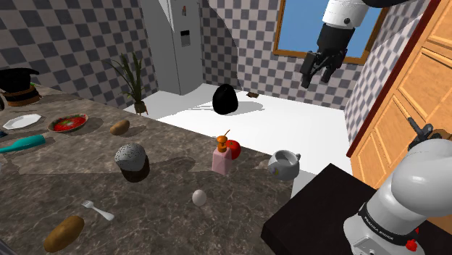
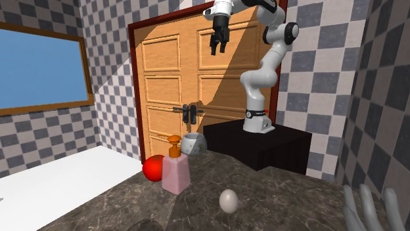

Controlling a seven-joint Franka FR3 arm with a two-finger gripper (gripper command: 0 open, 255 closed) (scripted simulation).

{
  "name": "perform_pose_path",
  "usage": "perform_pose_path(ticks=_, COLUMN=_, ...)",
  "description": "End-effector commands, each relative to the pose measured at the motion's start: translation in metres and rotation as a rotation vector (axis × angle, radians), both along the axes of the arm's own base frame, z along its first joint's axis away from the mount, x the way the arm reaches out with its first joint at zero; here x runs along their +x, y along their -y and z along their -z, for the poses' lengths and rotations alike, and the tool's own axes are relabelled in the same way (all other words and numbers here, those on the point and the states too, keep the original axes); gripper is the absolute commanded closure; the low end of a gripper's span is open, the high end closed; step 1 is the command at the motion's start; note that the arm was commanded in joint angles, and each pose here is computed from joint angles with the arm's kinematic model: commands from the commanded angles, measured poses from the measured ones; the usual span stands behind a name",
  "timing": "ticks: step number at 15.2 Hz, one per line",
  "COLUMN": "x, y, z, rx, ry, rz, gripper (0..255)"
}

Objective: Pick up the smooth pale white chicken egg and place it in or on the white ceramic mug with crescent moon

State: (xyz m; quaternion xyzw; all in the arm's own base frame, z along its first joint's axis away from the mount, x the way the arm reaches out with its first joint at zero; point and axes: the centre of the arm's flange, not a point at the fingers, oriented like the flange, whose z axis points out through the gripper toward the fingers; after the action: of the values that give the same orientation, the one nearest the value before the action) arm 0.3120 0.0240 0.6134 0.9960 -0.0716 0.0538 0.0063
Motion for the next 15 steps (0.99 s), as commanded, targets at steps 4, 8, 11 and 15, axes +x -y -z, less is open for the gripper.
perform_pose_path(ticks=4, x=0.016, y=-0.010, z=0.034, rx=0.035, ry=-0.017, rz=0.029, gripper=0)
perform_pose_path(ticks=8, x=0.036, y=-0.025, z=0.079, rx=0.081, ry=-0.040, rz=0.069, gripper=0)
perform_pose_path(ticks=11, x=0.051, y=-0.037, z=0.113, rx=0.115, ry=-0.057, rz=0.098, gripper=0)
perform_pose_path(ticks=15, x=0.071, y=-0.054, z=0.157, rx=0.161, ry=-0.080, rz=0.138, gripper=0)
